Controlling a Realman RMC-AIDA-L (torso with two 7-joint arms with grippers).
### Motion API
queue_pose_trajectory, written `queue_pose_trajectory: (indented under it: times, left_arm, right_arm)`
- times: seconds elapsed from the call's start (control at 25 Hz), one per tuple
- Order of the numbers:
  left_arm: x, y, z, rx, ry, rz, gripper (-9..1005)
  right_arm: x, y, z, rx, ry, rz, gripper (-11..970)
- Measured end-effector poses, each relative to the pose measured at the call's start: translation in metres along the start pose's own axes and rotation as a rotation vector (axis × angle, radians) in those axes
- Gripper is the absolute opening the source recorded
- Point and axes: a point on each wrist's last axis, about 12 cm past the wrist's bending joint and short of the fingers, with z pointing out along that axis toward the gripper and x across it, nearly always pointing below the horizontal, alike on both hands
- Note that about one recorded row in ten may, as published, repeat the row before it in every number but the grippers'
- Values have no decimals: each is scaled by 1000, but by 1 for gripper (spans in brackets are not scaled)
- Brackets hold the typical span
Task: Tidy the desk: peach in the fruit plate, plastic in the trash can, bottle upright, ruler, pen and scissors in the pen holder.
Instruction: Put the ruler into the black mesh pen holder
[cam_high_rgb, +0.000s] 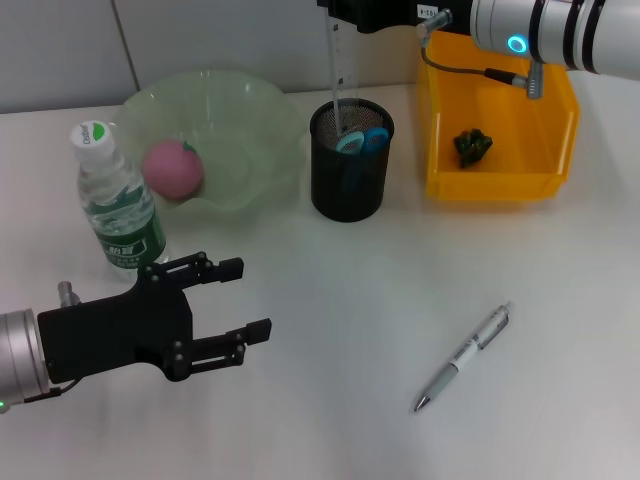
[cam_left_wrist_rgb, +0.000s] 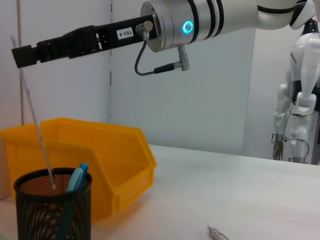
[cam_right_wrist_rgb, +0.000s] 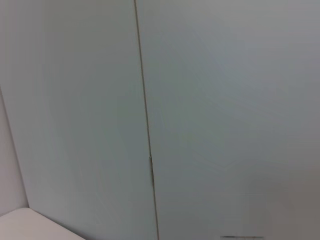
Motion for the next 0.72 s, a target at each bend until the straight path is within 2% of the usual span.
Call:
queue_pose_trajectory:
  times: [0.72]
  left_arm:
    - [-1,0,0,4,-6,3,754]
  right_arm:
    - [10,-3,2,12,25,-31,380]
